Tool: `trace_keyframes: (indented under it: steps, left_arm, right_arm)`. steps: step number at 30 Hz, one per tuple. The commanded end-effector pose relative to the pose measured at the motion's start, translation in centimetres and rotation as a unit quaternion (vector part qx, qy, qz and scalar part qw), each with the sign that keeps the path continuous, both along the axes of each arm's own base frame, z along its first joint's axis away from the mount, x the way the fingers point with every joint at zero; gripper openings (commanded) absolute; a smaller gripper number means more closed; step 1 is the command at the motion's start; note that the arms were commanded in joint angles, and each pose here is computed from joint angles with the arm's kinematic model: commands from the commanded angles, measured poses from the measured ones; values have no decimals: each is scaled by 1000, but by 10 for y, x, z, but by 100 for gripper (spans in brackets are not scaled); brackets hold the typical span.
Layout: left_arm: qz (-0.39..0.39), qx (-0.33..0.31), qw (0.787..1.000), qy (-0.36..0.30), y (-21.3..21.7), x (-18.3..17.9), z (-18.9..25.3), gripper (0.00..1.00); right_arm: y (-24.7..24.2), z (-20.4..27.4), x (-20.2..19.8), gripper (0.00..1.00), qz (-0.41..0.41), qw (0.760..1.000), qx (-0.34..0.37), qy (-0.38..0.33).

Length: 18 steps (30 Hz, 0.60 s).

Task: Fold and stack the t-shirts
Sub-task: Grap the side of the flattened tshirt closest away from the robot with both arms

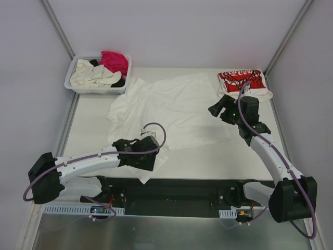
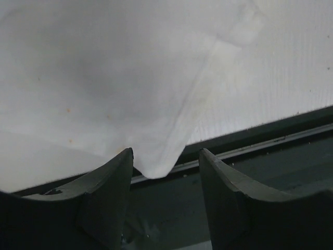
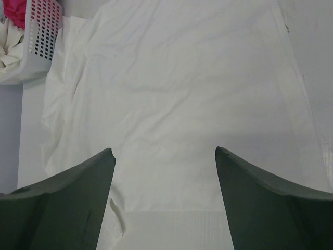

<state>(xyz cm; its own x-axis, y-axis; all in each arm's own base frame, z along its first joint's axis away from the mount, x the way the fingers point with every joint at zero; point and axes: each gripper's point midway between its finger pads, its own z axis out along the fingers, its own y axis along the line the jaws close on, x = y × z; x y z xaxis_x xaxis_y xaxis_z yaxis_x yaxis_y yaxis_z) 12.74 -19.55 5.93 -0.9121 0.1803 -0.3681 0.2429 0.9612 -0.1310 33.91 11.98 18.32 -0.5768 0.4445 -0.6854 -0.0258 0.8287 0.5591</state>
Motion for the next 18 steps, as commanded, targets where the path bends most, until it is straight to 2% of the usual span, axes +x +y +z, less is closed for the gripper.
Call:
trace_keyframes:
  steps: [1, 10, 15, 18]
  left_arm:
    - [71, 35, 997, 24, 30, -36, 2, 52]
    - [84, 94, 991, 34, 56, -74, -28, 50]
    - [61, 131, 989, 21, 51, -74, -32, 50]
    - [52, 131, 990, 6, 44, -70, -28, 50]
  right_arm:
    - [0, 12, -1, 81, -5, 1000, 5, -20]
    - [-1, 17, -4, 81, -7, 1000, 5, -27]
    - [-2, 17, -7, 81, -8, 1000, 2, -26]
    - [-2, 16, -7, 81, -8, 1000, 2, -24]
